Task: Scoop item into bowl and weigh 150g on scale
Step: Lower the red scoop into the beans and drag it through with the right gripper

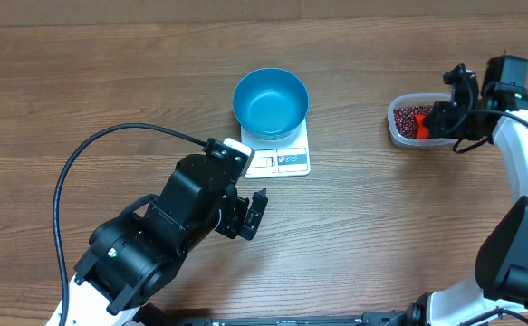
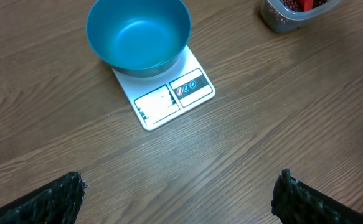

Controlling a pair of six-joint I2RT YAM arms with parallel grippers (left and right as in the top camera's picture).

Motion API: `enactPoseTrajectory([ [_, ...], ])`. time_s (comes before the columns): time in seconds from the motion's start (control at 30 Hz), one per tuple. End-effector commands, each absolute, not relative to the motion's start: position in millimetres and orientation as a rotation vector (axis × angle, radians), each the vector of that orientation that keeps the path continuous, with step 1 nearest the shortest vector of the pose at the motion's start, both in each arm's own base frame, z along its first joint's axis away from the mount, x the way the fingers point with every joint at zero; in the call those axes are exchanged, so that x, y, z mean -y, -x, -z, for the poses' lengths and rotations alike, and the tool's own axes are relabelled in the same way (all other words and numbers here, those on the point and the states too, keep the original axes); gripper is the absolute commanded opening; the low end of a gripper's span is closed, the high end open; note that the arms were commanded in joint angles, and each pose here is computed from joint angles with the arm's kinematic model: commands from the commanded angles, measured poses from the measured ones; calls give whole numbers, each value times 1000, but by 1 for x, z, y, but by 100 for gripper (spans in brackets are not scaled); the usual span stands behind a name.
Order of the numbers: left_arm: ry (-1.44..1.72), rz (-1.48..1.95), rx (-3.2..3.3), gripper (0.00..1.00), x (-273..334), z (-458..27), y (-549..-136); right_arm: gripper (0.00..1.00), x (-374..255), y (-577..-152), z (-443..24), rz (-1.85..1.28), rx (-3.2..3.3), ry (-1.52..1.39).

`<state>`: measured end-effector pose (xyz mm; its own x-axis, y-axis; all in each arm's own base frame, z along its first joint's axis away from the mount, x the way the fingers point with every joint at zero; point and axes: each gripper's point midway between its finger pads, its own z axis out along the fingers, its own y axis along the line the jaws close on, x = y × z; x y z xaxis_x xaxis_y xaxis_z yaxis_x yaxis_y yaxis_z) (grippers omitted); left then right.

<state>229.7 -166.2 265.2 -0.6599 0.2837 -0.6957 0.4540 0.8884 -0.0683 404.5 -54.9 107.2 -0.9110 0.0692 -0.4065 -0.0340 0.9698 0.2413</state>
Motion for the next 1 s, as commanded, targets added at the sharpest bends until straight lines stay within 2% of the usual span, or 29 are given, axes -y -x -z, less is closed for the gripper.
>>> enactPoseTrajectory([
  [0.0, -549, 286, -2332, 99, 166, -263, -230, 4, 49, -399, -96, -469, -2708, -60],
  [0.57, -549, 286, -2332, 99, 166, -263, -230, 4, 59, -404, -100, -493, -2668, -126],
  [0.97, -549, 286, -2332, 99, 166, -263, -230, 4, 73, -401, -76, -536, -2705, -232],
])
